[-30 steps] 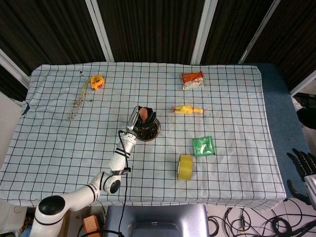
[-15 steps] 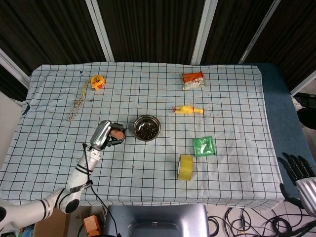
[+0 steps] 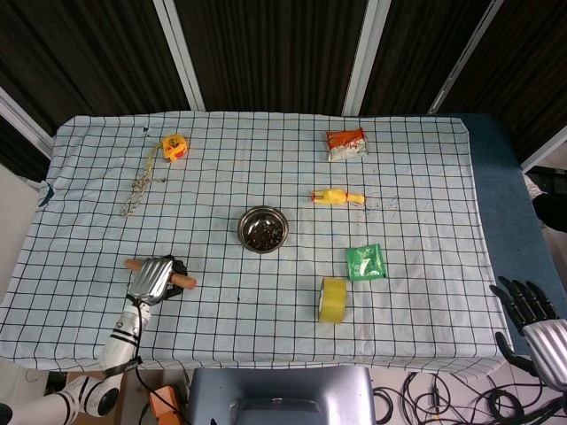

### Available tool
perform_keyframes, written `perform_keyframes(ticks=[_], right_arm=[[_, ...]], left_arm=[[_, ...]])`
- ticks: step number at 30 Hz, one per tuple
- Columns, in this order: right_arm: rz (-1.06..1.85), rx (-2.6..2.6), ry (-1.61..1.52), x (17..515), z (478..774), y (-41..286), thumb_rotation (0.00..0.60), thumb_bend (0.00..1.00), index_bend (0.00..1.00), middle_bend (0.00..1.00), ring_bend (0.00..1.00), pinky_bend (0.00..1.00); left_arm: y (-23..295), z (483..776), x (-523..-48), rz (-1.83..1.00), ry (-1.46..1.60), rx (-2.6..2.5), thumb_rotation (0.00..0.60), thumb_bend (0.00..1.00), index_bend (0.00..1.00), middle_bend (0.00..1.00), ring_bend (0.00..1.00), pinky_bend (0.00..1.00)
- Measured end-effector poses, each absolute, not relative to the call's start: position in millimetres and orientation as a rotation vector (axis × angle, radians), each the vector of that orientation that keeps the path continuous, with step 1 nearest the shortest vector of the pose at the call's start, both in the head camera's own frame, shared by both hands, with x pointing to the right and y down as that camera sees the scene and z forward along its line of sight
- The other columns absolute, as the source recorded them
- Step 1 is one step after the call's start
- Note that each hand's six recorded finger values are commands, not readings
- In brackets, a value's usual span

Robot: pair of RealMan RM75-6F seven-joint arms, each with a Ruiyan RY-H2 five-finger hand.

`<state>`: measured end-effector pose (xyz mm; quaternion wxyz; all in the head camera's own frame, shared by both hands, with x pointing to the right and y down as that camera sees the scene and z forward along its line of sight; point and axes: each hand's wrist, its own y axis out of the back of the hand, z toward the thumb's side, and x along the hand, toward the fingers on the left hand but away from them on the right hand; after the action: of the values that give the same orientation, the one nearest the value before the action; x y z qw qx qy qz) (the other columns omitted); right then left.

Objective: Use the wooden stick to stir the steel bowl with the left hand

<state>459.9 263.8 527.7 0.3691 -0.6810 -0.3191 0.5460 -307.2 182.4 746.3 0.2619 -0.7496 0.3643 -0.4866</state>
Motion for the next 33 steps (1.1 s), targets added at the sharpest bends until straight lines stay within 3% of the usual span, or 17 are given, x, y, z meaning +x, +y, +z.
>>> perform_keyframes(ticks=[2,5,9,14,24,33], right_arm=[[1.402,-1.749,-0.821,460.4,527.3,263.8,0.6,0.43,0.0,0.0,0.0,0.01],[1.402,-1.751,-0.822,461.0,526.6,264.0,0.6,0.43,0.0,0.0,0.0,0.01],[1.4,-1.755,-0.824,461.7,525.2,264.6,0.6,0.43,0.0,0.0,0.0,0.02],[1.386,-1.76,-0.83,460.9,523.5,264.6,0.6,0.43,0.0,0.0,0.0,0.02],[1.375,-1.756,-0.845,463.3,520.3,264.5,0.6,0.43,0.0,0.0,0.0,0.02],[1.377,-1.742,-0.85,464.6,519.2,263.9,0.6,0.43,0.0,0.0,0.0,0.02]], left_arm=[[183.4,749.5,-306.8,-1.336,0.963,-2.021,0.6,0.53,0.18,0.29,0.13,0.27],[185.8,751.4,-304.4,-1.358,0.929,-2.017,0.6,0.45,0.06,0.15,0.04,0.2],[191.7,746.5,-300.2,-1.351,0.916,-2.034,0.6,0.37,0.0,0.0,0.0,0.1],[198.1,740.7,-297.3,-1.335,0.847,-2.034,0.6,0.31,0.0,0.0,0.0,0.05],[204.8,744.2,-304.2,-1.406,0.718,-2.045,0.6,0.3,0.0,0.0,0.0,0.06],[205.9,704.5,-325.9,-1.367,0.714,-2.033,0.6,0.34,0.0,0.0,0.0,0.0]])
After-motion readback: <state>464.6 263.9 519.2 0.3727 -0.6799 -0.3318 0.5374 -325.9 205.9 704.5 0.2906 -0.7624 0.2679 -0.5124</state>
